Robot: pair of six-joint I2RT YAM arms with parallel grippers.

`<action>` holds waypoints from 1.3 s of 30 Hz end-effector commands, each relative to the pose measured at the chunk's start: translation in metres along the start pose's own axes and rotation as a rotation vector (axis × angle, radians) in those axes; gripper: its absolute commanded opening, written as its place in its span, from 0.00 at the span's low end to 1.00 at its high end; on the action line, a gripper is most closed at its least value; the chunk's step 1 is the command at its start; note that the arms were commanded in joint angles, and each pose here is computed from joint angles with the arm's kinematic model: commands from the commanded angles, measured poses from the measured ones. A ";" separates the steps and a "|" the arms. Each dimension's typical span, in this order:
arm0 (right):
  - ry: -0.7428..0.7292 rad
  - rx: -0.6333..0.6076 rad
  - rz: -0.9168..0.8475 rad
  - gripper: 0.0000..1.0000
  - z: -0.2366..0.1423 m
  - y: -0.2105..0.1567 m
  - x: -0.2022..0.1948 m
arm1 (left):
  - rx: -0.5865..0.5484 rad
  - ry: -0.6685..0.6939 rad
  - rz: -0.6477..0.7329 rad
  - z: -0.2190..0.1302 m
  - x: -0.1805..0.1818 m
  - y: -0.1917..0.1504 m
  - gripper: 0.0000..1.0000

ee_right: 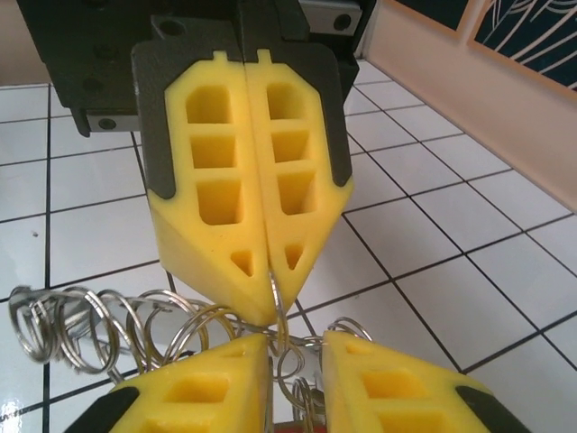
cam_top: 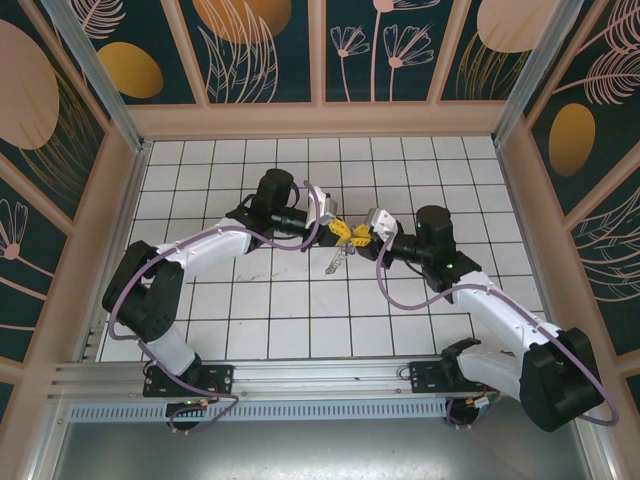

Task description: Put the keys on the keyring

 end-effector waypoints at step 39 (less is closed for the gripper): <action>-0.830 -0.113 0.632 0.22 -0.076 -0.031 -0.112 | 0.635 -0.201 0.017 0.054 -0.011 -0.096 0.00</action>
Point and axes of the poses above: each hand's point on the last joint's axis, 136 mm out from that joint toward the fingers, its own z axis out along the fingers, its own x axis along the line the jaws close on, y = z × x, the point moved 3 cm from there along -z, back along the fingers, and after that the axes turned 12 degrees about z, right-handed, at the moved point
